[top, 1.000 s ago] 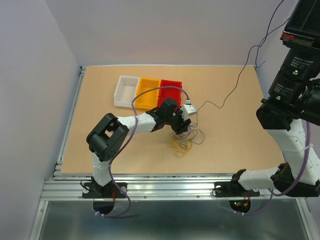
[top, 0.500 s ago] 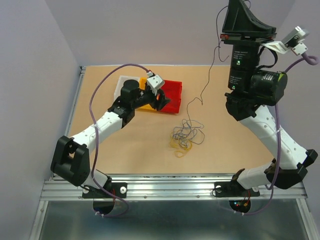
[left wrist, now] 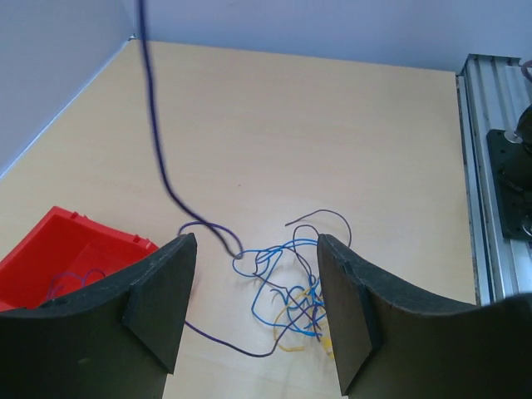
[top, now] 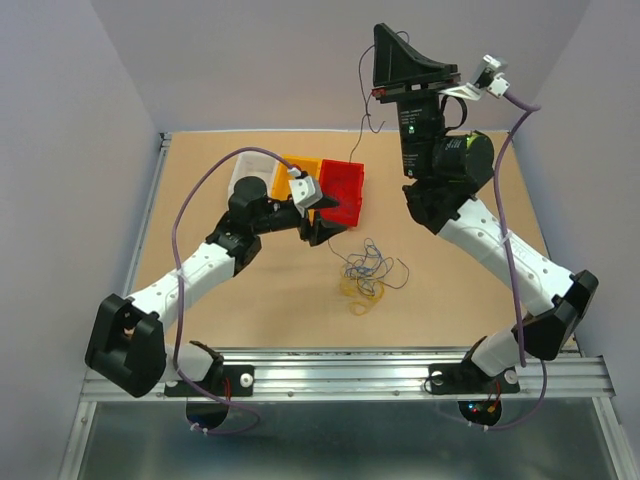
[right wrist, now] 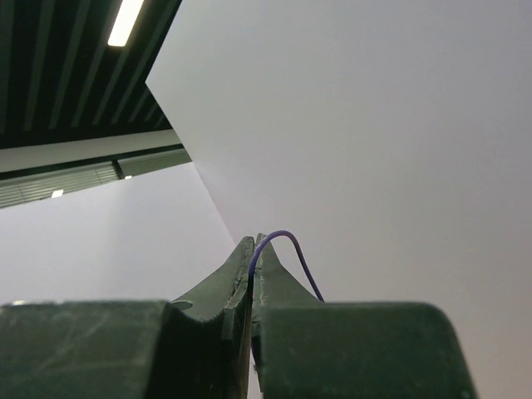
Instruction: Untangle the cables
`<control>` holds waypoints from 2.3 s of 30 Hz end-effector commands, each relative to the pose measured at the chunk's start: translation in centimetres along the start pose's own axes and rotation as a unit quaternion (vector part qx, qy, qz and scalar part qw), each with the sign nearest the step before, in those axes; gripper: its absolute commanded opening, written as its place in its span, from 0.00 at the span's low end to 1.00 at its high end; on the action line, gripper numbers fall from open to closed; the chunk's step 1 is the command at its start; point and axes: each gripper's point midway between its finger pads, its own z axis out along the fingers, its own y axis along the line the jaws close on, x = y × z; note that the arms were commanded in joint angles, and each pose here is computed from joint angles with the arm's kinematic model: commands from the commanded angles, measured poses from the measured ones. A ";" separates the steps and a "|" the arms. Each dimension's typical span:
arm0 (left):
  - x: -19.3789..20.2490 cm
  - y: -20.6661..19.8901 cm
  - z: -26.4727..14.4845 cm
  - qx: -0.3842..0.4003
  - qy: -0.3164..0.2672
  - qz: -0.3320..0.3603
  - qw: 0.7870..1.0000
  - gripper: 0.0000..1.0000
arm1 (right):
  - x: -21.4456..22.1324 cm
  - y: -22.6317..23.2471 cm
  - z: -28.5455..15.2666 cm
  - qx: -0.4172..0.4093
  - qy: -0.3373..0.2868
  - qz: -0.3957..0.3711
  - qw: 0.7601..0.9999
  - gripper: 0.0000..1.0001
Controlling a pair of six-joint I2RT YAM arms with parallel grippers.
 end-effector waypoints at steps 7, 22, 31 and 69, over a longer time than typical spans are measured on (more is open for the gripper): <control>2.1 2.3 2.0 -0.016 0.019 -0.012 1.000 0.72 | -1.0 1.4 0.6 -0.025 -0.036 0.046 0.998 0.01; 8.5 6.3 5.0 -0.050 0.109 -0.090 0.989 0.00 | -2.2 1.7 0.2 -0.031 -0.040 0.040 0.998 0.01; 7.4 5.5 4.7 -0.033 0.100 -0.077 0.991 0.00 | -2.5 -0.5 -1.7 0.005 -0.049 0.011 0.999 0.01; -5.6 10.3 3.5 -0.124 0.075 -0.048 0.988 0.00 | 7.2 -7.4 -19.0 0.013 0.193 -0.060 0.979 0.01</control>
